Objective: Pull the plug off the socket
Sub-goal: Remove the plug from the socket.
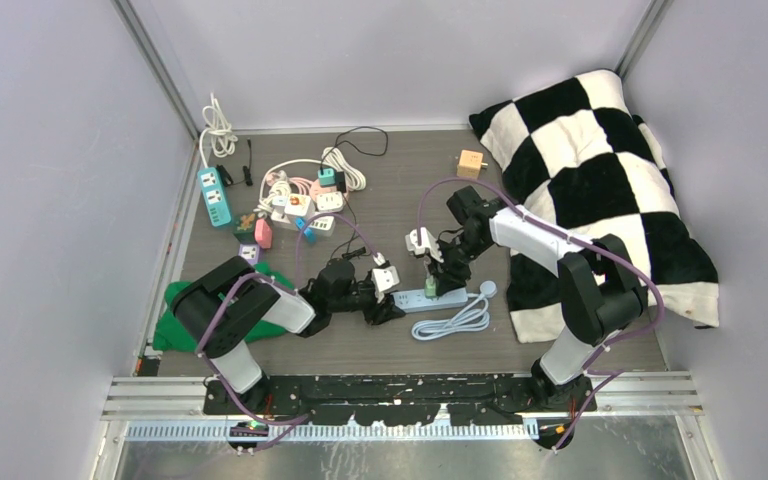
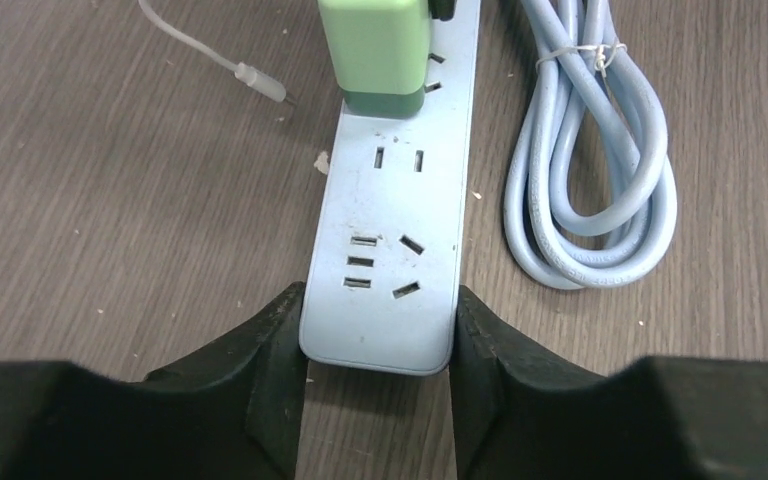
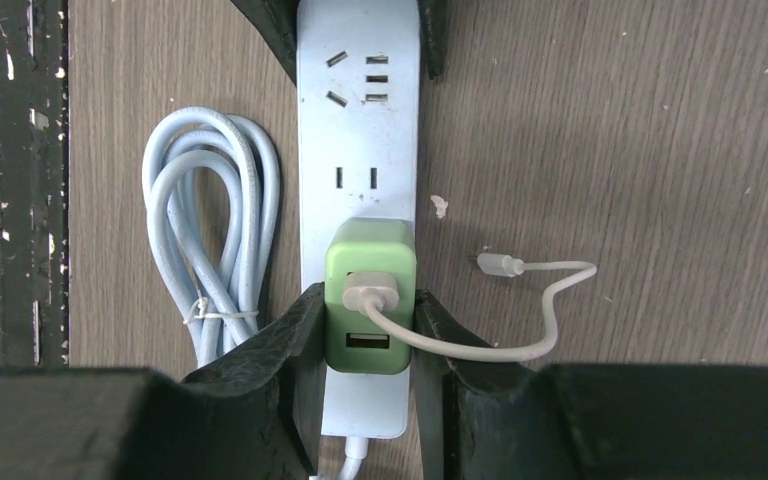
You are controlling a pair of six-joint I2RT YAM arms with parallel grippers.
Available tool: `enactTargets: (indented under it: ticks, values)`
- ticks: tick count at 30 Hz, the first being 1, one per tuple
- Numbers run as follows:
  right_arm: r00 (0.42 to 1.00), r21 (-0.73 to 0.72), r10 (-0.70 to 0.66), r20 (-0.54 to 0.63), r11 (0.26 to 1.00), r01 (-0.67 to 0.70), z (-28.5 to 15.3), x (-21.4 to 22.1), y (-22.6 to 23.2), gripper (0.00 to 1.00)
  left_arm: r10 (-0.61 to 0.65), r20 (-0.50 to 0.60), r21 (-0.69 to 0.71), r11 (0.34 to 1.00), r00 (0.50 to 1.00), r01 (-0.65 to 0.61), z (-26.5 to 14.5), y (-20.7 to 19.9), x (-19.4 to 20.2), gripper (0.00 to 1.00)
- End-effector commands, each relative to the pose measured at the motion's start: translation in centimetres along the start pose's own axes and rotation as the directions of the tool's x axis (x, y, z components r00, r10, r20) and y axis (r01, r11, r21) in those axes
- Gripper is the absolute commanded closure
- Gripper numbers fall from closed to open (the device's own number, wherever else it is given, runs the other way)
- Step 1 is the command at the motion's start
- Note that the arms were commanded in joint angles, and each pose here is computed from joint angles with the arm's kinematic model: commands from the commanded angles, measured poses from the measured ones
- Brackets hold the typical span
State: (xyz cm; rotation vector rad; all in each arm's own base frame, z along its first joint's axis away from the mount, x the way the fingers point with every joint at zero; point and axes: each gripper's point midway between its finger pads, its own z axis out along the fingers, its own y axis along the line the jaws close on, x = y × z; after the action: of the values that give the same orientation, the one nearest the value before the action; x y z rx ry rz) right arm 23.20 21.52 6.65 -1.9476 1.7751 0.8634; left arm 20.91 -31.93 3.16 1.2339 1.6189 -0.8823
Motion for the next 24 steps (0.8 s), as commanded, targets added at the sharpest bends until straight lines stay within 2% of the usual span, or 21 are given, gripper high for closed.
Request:
enactTargets:
  ticks: [1, 4, 7, 12, 15, 20, 24]
  values:
    - [1.000, 0.011, 0.003, 0.023, 1.000, -0.003, 0.1, -0.5, -0.1, 0.99, 0.050, 0.059, 0.013, 0.999, 0.997, -0.050, 0.6, 0.0, -1.5, 0.69]
    - [1.000, -0.001, 0.002, 0.027, 1.000, -0.002, 0.3, -0.6, 0.4, 0.99, 0.044, 0.056, 0.007, 0.999, 0.997, -0.045, 0.5, 0.1, -1.4, 0.90]
    - [0.999, -0.043, -0.016, 0.031, 0.999, 0.017, 0.6, -0.9, 1.7, 0.99, 0.035, 0.055, -0.001, 0.999, 0.998, -0.035, 0.5, 0.2, -1.4, 0.99]
    - [0.996, -0.108, -0.087, -0.006, 0.990, 0.086, 1.5, -0.9, 4.0, 0.99, -0.007, 0.012, -0.006, 1.000, 1.000, 0.007, 0.5, 0.3, -0.9, 1.00]
    - [0.999, -0.044, -0.043, -0.017, 0.998, 0.042, 1.2, -1.1, 2.7, 0.99, 0.002, 0.011, -0.009, 1.000, 1.000, -0.002, 0.3, 0.2, -0.4, 1.00]
    - [0.997, 0.092, 0.066, 0.029, 0.993, -0.068, -1.4, -1.4, -1.2, 0.99, 0.010, -0.007, -0.013, 1.000, 1.000, -0.010, -0.2, 0.0, 0.3, 1.00]
    - [0.998, 0.085, 0.069, 0.012, 0.994, -0.070, -1.4, -1.0, -0.6, 0.99, -0.011, -0.012, -0.021, 1.000, 1.000, 0.010, -0.2, 0.1, 0.4, 1.00]
